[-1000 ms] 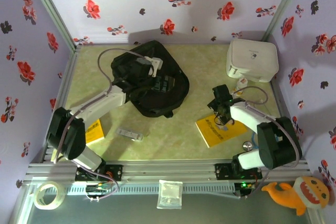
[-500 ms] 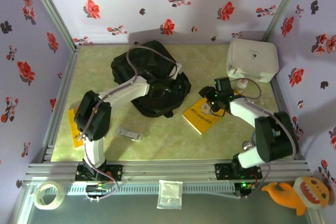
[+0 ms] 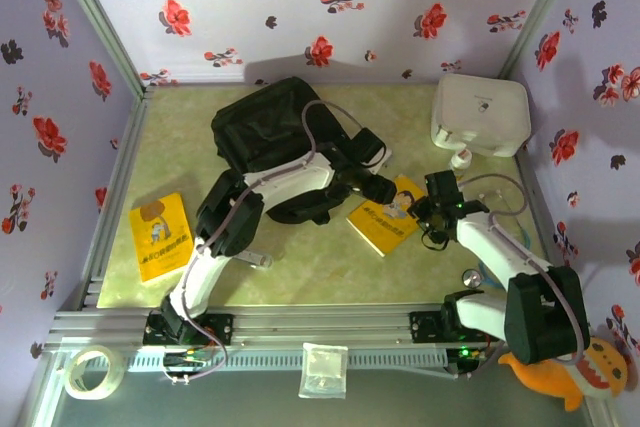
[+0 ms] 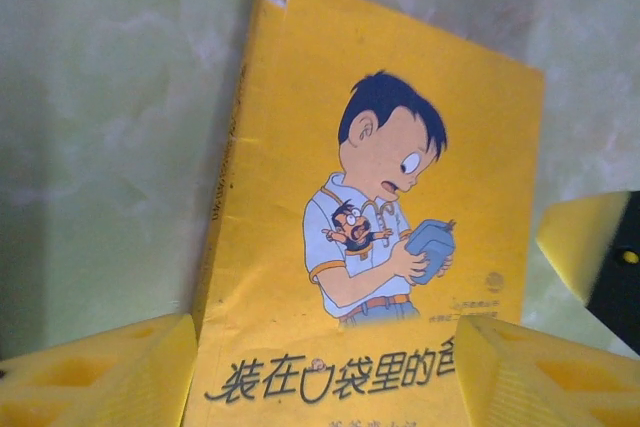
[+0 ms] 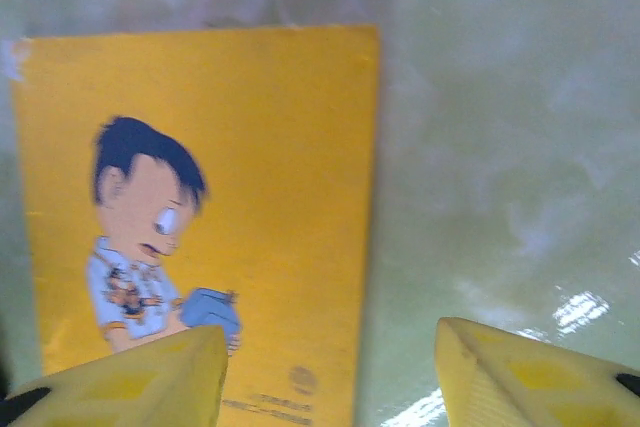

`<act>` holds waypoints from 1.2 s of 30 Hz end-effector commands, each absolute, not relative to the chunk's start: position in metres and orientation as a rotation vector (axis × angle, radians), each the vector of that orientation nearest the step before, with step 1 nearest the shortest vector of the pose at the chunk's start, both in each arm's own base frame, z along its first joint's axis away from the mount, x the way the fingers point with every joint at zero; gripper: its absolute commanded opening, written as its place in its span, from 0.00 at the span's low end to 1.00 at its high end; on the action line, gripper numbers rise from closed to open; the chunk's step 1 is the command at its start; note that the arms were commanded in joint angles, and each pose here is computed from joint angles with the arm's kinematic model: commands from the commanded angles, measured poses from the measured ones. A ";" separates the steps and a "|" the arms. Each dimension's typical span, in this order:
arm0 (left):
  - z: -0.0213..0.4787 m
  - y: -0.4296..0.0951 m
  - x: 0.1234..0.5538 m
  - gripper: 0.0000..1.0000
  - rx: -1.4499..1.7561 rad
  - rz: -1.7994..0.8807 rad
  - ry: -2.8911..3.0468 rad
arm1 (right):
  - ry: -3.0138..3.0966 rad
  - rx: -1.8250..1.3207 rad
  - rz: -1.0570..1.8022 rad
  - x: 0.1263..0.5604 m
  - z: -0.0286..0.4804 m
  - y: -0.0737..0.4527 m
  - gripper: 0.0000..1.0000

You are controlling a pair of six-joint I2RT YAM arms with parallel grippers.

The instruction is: Pack the student bag

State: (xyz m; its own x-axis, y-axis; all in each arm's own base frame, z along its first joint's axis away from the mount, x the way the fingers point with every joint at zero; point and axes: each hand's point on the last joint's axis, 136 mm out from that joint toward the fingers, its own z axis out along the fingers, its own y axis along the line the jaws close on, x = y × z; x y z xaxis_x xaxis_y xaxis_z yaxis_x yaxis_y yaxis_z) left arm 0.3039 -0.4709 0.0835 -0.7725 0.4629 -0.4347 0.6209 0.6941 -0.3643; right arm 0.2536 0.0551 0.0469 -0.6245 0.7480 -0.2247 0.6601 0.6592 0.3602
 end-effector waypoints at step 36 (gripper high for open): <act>0.084 -0.498 0.274 0.55 0.953 -0.949 2.721 | 2.591 1.211 0.427 0.253 0.005 0.071 0.31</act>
